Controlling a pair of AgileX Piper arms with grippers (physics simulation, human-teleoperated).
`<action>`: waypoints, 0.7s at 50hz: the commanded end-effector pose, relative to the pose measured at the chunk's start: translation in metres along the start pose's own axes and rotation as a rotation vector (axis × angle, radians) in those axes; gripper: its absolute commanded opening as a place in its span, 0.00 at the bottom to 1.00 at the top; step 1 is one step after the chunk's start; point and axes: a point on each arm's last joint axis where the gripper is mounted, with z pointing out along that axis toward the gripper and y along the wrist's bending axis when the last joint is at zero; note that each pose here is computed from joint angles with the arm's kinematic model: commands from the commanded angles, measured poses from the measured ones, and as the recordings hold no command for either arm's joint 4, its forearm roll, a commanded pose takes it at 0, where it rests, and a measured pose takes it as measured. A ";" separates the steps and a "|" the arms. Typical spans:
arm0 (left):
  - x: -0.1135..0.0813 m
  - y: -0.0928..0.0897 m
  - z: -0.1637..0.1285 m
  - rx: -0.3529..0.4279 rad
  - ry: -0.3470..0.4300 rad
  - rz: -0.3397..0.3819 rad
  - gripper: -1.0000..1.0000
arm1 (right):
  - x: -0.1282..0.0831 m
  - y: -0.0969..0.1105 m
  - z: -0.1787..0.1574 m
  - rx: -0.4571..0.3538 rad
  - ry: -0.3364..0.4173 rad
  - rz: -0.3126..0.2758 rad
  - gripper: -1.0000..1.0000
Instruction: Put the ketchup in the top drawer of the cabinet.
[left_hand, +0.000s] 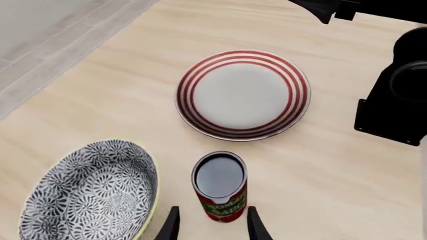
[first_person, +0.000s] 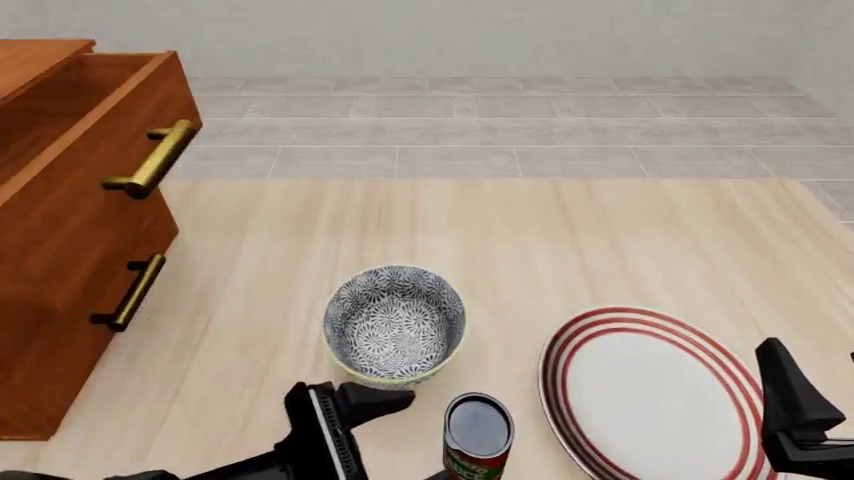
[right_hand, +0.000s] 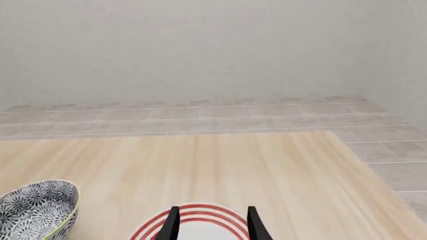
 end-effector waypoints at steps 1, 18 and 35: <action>0.009 -0.008 0.014 0.030 0.020 -0.002 1.00 | 0.000 0.000 0.000 -0.002 0.001 -0.001 1.00; 0.023 -0.006 0.032 0.017 0.046 -0.011 1.00 | 0.001 0.000 0.000 -0.007 0.006 0.000 1.00; 0.027 -0.005 0.044 0.012 0.058 -0.018 1.00 | 0.000 0.001 0.000 -0.009 0.005 0.002 1.00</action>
